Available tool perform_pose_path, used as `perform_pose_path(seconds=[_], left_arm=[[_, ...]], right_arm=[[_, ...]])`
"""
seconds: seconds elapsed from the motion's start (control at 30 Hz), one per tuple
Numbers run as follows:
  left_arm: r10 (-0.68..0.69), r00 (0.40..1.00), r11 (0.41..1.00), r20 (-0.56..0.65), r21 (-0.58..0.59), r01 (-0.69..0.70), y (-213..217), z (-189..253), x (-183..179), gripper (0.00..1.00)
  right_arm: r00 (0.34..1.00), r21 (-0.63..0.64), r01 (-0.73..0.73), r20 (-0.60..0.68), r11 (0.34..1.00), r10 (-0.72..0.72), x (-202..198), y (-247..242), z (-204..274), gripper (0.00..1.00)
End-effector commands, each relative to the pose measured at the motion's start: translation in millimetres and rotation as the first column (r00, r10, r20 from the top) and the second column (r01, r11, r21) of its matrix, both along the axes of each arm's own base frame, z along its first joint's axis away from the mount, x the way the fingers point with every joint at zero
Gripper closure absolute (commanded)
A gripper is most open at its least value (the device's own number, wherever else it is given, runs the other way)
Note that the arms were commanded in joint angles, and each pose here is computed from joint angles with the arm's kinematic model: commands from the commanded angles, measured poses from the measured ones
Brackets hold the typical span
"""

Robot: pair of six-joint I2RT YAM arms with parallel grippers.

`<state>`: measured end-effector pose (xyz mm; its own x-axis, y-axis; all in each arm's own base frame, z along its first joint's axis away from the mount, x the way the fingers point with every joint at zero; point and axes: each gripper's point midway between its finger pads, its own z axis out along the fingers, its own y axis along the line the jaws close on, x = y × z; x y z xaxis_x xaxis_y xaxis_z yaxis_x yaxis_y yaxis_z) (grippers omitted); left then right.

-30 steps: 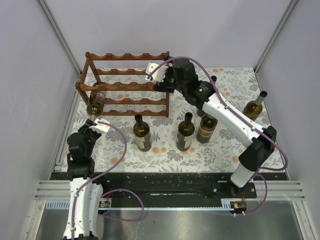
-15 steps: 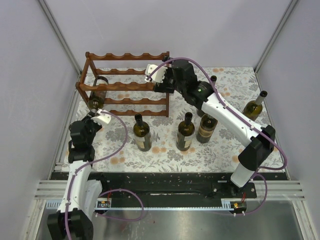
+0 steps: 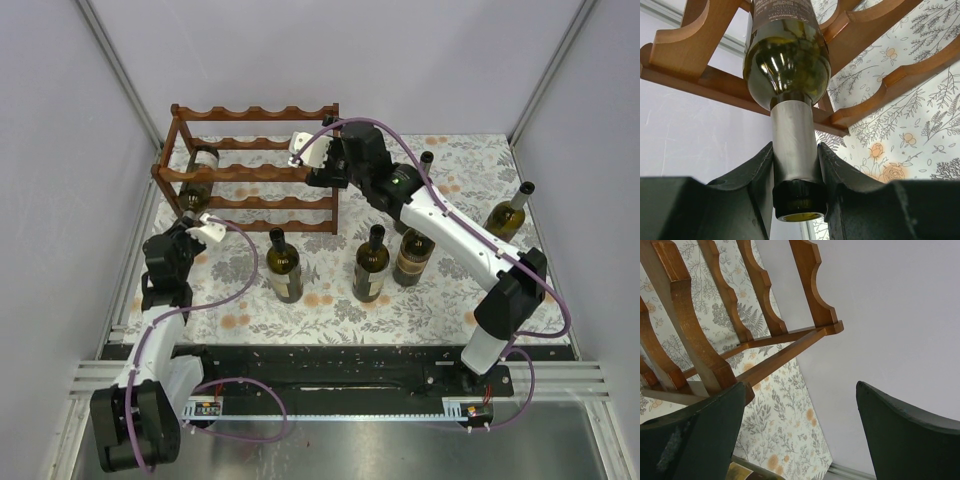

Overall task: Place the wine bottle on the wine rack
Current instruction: Place the wine bottle in the wine rack.

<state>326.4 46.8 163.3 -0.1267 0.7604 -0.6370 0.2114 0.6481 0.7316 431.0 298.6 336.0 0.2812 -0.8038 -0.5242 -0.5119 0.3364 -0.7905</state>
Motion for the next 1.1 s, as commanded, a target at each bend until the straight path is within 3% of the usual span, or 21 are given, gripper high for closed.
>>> perform_pose_path(seconds=[0.0,0.73,1.07], left_arm=[[-0.230,0.923,0.969,-0.307,-0.157,0.190,-49.7,-88.9,-27.9,1.00],[-0.316,0.870,0.949,-0.379,-0.140,0.284,-62.4,-124.3,-27.4,1.00],[-0.243,0.918,0.968,-0.314,-0.010,0.252,-46.3,-123.7,-14.5,1.00]], right_arm=[[0.999,0.020,0.019,0.048,1.000,-0.020,7.4,-1.1,13.2,0.01],[0.998,0.010,0.028,0.056,1.000,-0.028,6.5,-5.6,9.4,0.01],[0.998,0.003,0.029,0.049,1.000,-0.030,7.8,-4.8,4.2,0.01]])
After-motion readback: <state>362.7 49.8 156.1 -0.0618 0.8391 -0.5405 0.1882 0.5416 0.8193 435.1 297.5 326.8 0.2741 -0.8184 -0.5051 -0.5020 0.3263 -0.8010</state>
